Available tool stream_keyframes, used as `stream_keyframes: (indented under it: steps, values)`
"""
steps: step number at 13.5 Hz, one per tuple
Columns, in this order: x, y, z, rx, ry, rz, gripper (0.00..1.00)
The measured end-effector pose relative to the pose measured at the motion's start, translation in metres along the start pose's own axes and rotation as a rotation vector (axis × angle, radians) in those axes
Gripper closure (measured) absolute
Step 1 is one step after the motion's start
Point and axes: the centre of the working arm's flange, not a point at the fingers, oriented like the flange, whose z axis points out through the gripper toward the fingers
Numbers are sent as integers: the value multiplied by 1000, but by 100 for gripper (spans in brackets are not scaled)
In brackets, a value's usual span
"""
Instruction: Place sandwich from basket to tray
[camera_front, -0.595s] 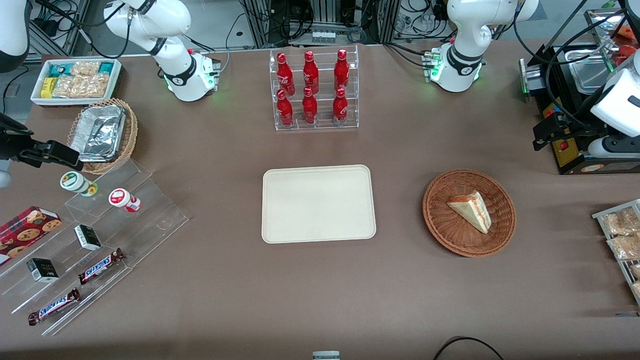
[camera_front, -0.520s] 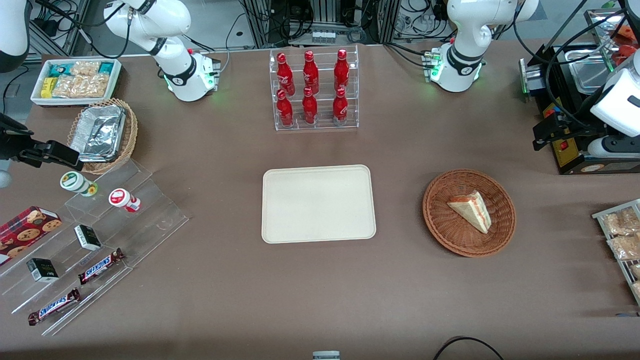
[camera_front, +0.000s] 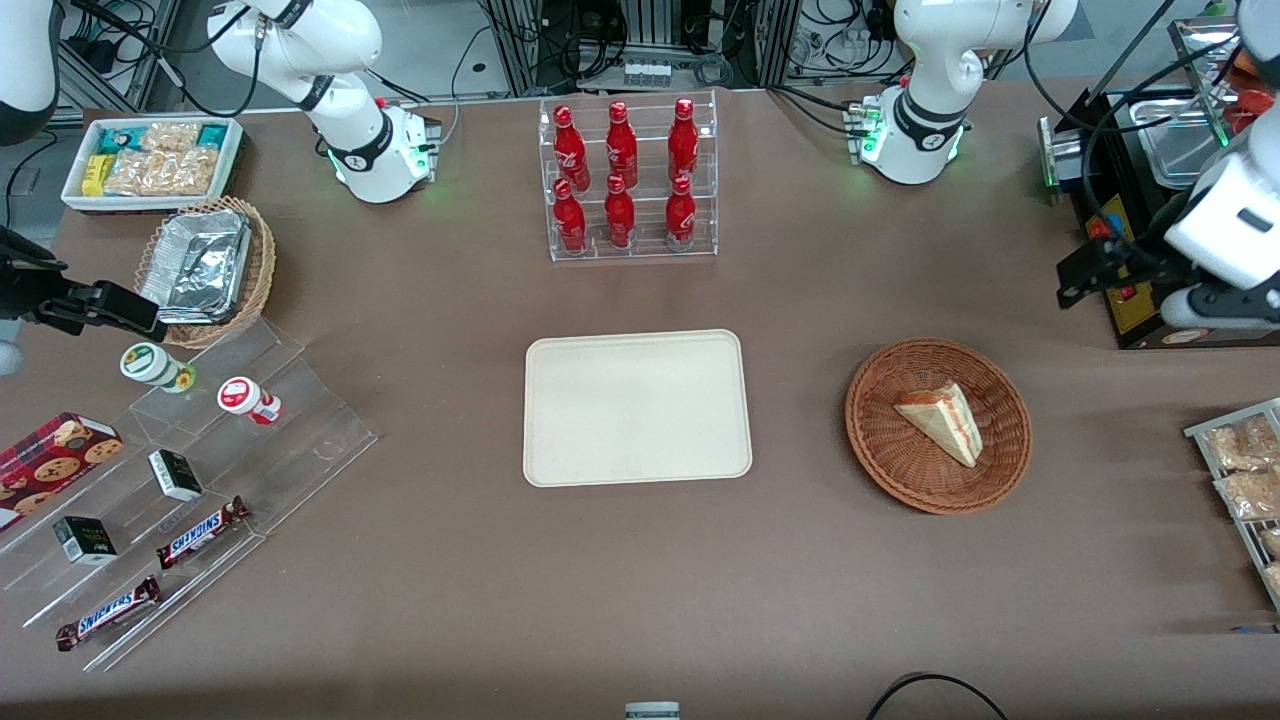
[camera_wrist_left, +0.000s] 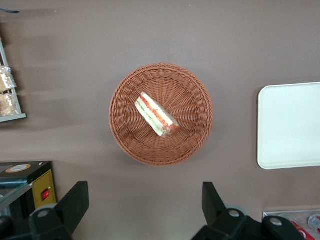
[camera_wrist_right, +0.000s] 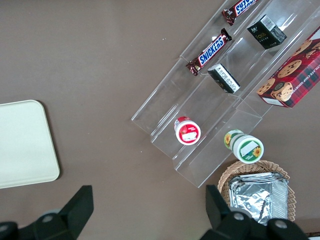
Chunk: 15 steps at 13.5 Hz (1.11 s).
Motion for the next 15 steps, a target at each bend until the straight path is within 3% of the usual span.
stream_keyframes:
  steps: [5,12,15]
  values:
    - [15,3,92,-5,45,-87,0]
    - [1,15,196,-56,146,-542,0]
    - [-14,16,230,-62,134,-650,0]
